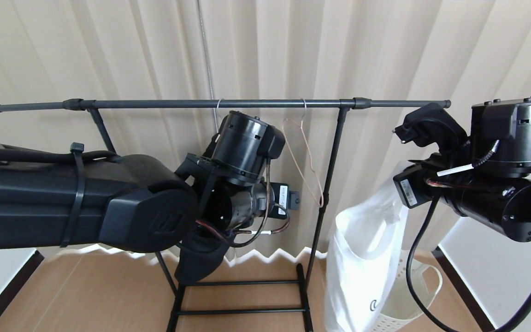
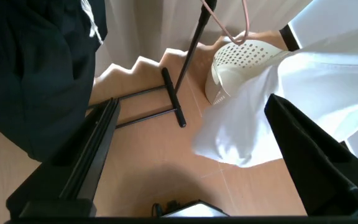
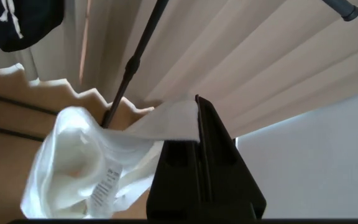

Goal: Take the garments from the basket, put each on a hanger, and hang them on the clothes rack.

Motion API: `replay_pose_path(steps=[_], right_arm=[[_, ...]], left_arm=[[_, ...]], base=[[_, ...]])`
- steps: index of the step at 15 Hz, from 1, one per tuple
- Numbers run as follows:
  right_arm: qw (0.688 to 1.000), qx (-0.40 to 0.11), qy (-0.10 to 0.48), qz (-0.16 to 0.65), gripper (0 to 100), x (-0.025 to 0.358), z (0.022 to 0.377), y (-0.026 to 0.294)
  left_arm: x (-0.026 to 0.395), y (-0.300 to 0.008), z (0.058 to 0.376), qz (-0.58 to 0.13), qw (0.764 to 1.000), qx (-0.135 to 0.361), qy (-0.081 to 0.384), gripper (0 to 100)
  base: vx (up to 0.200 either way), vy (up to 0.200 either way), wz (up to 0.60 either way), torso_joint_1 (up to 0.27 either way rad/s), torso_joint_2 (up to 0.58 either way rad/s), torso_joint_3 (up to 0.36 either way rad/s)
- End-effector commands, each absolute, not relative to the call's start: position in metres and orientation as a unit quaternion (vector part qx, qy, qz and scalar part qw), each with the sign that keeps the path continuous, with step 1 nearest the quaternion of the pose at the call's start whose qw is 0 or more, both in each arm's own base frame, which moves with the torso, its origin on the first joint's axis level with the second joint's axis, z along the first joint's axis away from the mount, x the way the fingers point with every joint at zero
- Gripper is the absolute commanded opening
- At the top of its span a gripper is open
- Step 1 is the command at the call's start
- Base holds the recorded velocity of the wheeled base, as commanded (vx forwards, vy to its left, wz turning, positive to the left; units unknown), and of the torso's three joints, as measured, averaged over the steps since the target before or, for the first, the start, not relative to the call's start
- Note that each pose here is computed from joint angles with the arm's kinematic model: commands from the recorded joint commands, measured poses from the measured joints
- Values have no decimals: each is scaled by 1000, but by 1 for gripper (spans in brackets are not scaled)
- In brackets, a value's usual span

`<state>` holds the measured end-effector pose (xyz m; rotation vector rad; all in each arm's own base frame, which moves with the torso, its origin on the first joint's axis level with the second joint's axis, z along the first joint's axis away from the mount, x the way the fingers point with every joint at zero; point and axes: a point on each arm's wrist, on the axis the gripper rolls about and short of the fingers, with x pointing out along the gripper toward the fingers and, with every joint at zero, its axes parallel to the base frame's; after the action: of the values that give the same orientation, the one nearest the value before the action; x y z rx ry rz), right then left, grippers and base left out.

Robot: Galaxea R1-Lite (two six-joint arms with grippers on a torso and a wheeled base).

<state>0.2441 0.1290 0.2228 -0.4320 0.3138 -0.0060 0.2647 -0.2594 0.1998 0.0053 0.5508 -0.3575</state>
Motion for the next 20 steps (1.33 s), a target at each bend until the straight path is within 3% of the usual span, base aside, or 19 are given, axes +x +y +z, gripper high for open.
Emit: replay_pose_path(steps=[1, 7, 11, 14, 20], right_arm=[[964, -214, 156, -7, 0, 246, 223, 127], [964, -215, 158, -6, 0, 246, 221, 127], [964, -215, 158, -6, 0, 246, 221, 127], [962, -222, 160, -5, 0, 246, 220, 127], [957, -231, 174, -3, 0, 253, 210, 132]], left_arm=[[264, -259, 202, -177, 947, 1, 268, 100], [276, -261, 202, -171, 950, 3, 260, 100], [317, -267, 193, -180, 965, 45, 183, 100], [342, -278, 176, -179, 967, 78, 162, 100], [384, -307, 159, -172, 975, 54, 130, 100]], base=[[0, 0, 0, 0, 0, 0], [0, 0, 0, 0, 0, 0], [0, 0, 0, 0, 0, 0], [0, 0, 0, 0, 0, 0], [0, 0, 0, 0, 0, 0]])
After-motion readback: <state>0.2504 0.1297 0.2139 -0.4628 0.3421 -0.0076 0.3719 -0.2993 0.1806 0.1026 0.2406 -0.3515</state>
